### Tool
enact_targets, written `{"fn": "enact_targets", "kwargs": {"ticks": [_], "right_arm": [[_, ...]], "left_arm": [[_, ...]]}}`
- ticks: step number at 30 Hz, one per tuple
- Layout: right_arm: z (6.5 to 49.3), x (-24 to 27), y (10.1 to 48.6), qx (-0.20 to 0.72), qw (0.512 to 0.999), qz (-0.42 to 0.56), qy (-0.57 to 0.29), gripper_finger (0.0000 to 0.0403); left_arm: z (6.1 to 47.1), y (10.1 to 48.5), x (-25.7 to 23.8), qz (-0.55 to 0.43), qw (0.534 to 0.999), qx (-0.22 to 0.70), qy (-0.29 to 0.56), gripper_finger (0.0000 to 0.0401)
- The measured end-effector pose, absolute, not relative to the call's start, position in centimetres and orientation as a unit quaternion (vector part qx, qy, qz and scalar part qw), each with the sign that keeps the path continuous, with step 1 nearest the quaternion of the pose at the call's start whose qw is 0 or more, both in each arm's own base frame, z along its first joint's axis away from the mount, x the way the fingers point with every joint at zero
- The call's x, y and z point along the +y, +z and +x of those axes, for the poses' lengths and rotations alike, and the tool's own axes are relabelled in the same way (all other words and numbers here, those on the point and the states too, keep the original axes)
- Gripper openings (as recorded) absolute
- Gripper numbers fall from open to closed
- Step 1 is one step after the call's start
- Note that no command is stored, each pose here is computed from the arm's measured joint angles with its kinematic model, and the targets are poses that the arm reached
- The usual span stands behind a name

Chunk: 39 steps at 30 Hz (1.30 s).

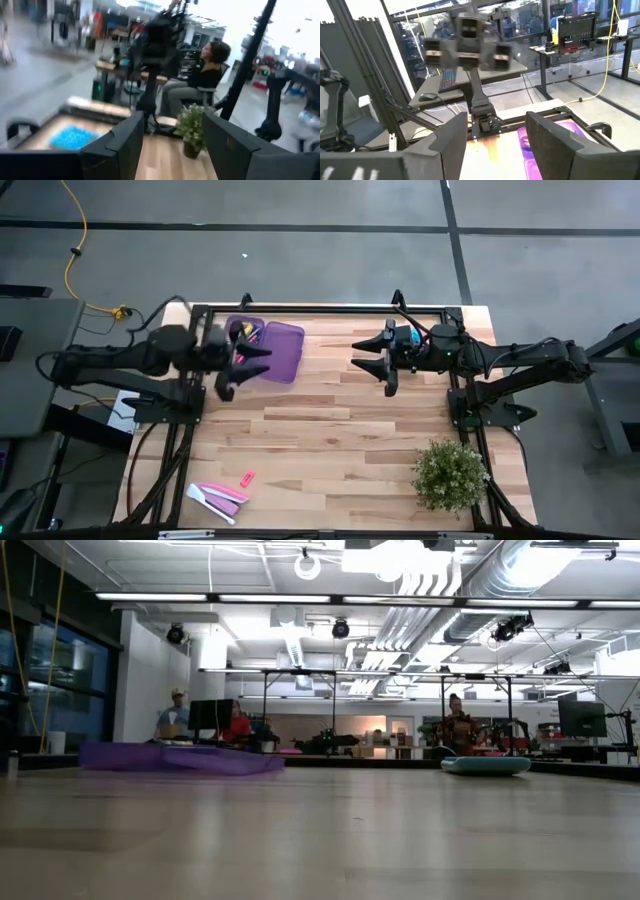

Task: Pack school essentials
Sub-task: Put the pink eraser into the purple supply box

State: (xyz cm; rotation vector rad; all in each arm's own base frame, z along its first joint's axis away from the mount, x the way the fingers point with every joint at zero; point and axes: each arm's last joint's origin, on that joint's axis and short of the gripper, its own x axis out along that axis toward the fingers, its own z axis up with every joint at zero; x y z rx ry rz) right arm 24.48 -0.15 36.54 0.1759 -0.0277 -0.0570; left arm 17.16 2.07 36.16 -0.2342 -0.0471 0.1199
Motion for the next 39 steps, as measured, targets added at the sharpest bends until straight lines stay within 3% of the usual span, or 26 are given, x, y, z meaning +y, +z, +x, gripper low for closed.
{"fn": "enact_targets", "kwargs": {"ticks": [5,11,19,39], "right_arm": [[24.5,-0.2,36.6,-0.015,0.996,0.088,-0.028,0.0193],[24.5,0.2,36.6,-0.012,0.999,0.041,-0.020,0.0174],[24.5,0.4,36.5,-0.010,0.999,0.040,-0.009,0.0014],[24.5,0.5,36.4,-0.005,0.999,0.040,0.006,0.0000]], "left_arm": [[16.2,37.8,0.6,-0.029,0.996,-0.052,0.073,0.0187],[16.0,38.1,0.4,-0.022,0.994,-0.059,0.089,0.0187],[16.0,38.1,0.4,-0.030,0.994,-0.059,0.090,0.0187],[16.9,37.5,0.2,-0.060,0.994,-0.039,0.085,0.0188]]}}
